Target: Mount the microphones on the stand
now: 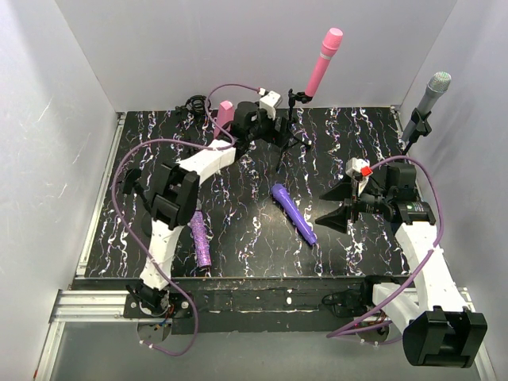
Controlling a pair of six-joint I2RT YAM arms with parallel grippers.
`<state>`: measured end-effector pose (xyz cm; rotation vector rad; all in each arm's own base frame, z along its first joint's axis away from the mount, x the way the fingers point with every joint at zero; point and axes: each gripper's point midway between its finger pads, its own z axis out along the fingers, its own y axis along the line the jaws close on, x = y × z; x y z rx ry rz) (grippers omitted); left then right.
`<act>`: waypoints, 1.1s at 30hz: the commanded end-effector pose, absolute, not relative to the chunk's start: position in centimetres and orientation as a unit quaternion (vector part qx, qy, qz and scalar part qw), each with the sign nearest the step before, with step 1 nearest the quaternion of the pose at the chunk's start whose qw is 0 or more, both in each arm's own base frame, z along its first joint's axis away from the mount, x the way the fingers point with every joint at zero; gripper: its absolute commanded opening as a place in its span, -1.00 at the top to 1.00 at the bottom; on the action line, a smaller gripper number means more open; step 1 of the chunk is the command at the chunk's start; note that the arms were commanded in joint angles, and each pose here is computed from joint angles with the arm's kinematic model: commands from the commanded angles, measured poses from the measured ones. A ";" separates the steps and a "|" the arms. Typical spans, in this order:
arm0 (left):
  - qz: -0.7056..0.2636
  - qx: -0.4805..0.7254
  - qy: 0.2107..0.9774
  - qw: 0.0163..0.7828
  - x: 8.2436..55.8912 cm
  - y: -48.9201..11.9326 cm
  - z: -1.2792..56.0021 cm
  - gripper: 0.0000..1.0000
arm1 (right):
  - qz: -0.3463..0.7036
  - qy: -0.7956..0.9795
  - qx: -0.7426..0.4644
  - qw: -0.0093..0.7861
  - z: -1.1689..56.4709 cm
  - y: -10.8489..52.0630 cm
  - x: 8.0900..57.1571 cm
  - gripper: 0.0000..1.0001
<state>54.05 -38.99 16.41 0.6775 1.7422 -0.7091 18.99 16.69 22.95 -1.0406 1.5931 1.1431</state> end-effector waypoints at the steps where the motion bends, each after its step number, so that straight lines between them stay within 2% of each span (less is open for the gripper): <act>1: -0.318 0.275 0.675 0.607 50.7 -37.2 28.4 -0.75 | 0.448 0.624 -0.438 0.466 23.8 16.6 19.0 -0.85; 9: -0.335 0.267 0.689 0.585 43.2 -33.2 32.7 -0.96 | 0.425 0.638 -0.420 0.486 23.5 15.3 20.2 -0.94; 15: -0.291 0.223 0.729 0.578 36.4 -26.6 34.2 -0.96 | 0.423 0.643 -0.411 0.489 23.5 14.9 20.5 -0.97; 20: -0.220 0.188 0.771 0.568 33.0 -21.2 32.5 -0.96 | 0.432 0.641 -0.409 0.486 23.5 14.9 20.5 -0.97; 25: -0.141 0.132 0.830 0.524 34.4 -18.0 28.3 -0.96 | 0.440 0.641 -0.406 0.481 23.3 15.0 20.5 -0.97; 33: -0.040 -0.018 0.874 0.484 44.3 -15.5 24.8 -0.95 | 0.439 0.639 -0.406 0.483 23.3 15.0 20.4 -0.96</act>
